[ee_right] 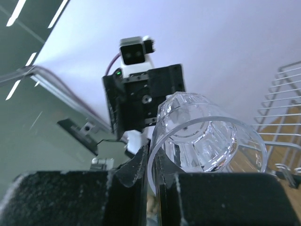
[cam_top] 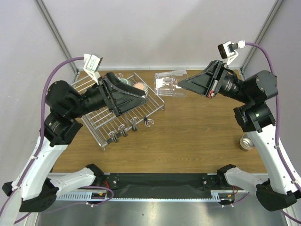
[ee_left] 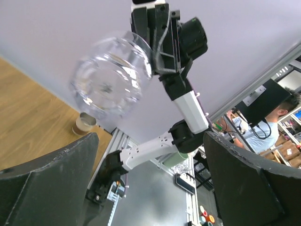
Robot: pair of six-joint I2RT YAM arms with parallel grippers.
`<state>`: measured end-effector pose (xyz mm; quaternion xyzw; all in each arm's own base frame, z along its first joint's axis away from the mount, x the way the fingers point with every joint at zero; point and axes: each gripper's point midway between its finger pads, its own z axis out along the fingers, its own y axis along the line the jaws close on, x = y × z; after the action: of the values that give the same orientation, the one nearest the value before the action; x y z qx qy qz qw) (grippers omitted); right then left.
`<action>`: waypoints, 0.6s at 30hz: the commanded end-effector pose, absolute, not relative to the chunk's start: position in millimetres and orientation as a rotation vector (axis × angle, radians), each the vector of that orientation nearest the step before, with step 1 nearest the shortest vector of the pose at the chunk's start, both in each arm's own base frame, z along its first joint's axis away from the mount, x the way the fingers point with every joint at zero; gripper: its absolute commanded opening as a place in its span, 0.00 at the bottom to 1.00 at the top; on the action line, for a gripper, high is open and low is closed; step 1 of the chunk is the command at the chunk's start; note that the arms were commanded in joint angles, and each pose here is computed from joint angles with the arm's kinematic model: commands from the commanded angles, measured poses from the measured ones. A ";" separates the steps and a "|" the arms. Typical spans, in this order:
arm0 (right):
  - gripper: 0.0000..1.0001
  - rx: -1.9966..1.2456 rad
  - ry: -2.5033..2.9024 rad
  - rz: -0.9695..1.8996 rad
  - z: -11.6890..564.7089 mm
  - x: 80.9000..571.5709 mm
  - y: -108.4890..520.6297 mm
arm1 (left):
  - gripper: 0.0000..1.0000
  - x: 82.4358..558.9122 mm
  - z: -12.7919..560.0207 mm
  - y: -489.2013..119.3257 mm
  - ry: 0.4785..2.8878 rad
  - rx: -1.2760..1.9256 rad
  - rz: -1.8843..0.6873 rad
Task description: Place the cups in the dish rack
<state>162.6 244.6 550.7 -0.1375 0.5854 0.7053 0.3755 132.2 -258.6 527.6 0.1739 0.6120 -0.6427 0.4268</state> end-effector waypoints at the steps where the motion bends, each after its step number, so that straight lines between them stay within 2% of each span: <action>1: 0.00 -0.490 1.367 1.884 573.9 131.8 244.2 | 1.00 133.9 547.5 -254.1 1.442 0.418 -1.604; 18: 0.00 -0.583 1.322 1.990 581.2 123.9 288.9 | 1.00 136.8 545.9 -258.3 1.457 0.365 -1.621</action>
<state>132.5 295.3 553.8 -0.2039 0.5477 0.7572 0.2918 144.3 -259.8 532.9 0.1413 0.6095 -0.6448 0.4391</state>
